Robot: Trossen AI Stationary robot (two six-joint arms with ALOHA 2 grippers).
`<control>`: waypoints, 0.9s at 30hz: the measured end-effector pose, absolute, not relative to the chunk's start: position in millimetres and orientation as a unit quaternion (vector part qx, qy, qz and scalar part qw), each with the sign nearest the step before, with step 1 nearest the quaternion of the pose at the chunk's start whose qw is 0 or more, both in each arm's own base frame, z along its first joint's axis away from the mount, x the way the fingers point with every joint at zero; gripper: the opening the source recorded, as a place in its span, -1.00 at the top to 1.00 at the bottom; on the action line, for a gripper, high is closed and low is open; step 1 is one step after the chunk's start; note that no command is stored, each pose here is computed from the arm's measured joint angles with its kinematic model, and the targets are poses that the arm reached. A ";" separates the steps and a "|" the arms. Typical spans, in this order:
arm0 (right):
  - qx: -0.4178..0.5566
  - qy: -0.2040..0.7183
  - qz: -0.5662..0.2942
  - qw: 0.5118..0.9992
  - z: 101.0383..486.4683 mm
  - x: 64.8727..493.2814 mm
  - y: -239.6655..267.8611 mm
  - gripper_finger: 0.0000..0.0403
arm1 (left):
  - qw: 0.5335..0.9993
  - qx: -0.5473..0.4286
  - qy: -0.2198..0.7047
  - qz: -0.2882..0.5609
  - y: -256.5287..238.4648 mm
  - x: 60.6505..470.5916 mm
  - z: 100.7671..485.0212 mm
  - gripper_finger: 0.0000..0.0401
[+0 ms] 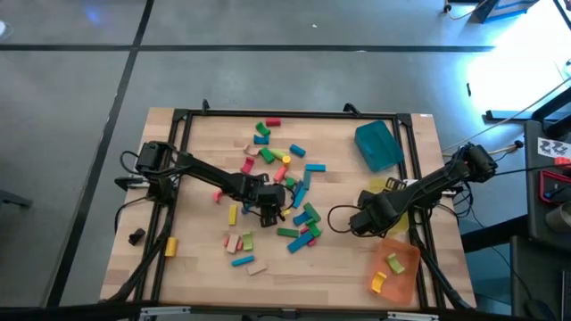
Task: Sort blocks by size
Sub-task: Put the pink rectangular block into the yellow bin
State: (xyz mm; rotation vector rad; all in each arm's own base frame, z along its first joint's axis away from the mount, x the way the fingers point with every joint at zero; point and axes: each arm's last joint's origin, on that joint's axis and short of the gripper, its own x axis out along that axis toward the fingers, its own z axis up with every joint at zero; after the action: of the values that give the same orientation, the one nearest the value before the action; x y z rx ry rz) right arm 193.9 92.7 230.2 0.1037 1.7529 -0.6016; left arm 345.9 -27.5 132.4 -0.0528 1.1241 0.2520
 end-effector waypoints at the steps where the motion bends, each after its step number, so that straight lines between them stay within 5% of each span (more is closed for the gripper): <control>1: 0.043 0.752 -0.256 0.606 233.1 195.5 93.4 0.14 | 0.838 -0.025 0.532 0.119 -27.7 345.7 132.3 0.23; 7: -0.003 0.632 -0.246 0.735 258.6 206.3 109.5 0.14 | 0.839 -0.029 0.531 0.114 -28.2 346.4 132.3 0.56; 12: -0.048 0.519 -0.209 0.828 264.2 216.8 130.5 0.14 | 0.845 -0.046 0.525 0.092 -29.0 348.5 135.7 0.56; 27: -0.236 0.372 -0.033 0.897 253.2 253.5 155.7 0.14 | 0.902 -0.150 0.388 -0.114 -44.7 383.2 217.3 0.54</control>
State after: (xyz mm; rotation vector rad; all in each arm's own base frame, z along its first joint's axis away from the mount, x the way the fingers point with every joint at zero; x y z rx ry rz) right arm 253.5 155.7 253.2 -0.4895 0.7714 -0.0690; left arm 383.2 -44.7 217.3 -0.3105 0.8013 -0.2356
